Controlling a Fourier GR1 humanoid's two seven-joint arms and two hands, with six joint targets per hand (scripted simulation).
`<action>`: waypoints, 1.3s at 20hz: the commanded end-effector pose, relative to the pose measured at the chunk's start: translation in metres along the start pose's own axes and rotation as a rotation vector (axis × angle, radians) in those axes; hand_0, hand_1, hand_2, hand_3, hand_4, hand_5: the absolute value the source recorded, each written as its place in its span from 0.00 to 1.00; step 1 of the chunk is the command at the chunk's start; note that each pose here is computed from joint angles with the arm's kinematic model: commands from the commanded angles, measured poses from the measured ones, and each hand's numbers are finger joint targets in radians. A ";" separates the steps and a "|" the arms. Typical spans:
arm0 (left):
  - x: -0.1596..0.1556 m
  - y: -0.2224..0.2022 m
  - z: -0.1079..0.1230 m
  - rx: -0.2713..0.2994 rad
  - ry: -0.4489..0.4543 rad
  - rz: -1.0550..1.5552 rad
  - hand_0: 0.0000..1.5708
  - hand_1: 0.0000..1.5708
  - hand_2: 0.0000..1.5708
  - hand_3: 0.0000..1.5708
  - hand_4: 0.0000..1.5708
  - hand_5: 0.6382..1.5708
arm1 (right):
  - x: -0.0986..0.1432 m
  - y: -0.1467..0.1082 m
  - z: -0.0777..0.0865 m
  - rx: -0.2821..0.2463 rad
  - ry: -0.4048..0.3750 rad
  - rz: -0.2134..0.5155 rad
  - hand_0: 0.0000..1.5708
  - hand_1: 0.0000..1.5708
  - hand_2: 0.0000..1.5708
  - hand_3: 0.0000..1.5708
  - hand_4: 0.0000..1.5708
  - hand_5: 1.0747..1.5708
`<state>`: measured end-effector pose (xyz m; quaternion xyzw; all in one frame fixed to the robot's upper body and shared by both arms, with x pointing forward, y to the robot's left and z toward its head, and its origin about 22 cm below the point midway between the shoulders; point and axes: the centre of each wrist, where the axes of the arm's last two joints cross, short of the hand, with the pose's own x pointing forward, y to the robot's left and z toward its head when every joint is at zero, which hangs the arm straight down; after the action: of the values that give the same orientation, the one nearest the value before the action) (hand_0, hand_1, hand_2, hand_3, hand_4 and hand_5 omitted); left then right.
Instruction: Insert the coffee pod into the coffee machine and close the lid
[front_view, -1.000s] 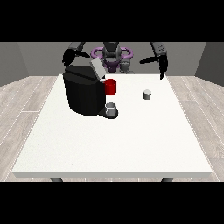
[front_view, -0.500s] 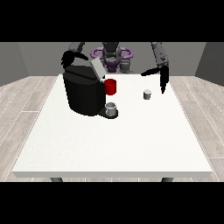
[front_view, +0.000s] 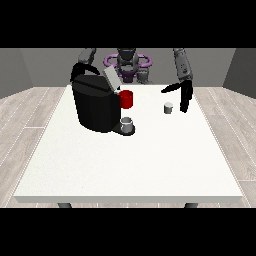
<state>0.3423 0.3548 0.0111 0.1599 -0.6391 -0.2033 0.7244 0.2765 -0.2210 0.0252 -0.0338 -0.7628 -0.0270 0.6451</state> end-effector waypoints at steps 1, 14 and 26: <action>-0.001 -0.009 -0.007 -0.004 0.038 -0.085 0.07 0.07 0.32 0.00 0.00 1.00 | 0.002 -0.006 -0.006 0.014 0.063 0.036 0.00 0.00 0.00 0.00 0.25 1.00; -0.015 -0.006 -0.011 0.006 0.058 -0.304 0.34 0.34 0.44 0.28 0.00 1.00 | -0.006 0.006 -0.015 0.007 0.051 0.064 0.00 0.00 0.00 0.00 0.27 1.00; -0.017 -0.019 -0.020 0.091 -0.003 -0.395 0.53 0.53 0.62 0.48 0.24 1.00 | -0.004 0.008 -0.015 -0.004 0.087 0.065 0.00 0.00 0.00 0.00 0.31 1.00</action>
<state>0.3579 0.3459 -0.0124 0.2956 -0.6043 -0.3104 0.6716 0.2946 -0.2143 0.0257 -0.0536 -0.7367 -0.0127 0.6739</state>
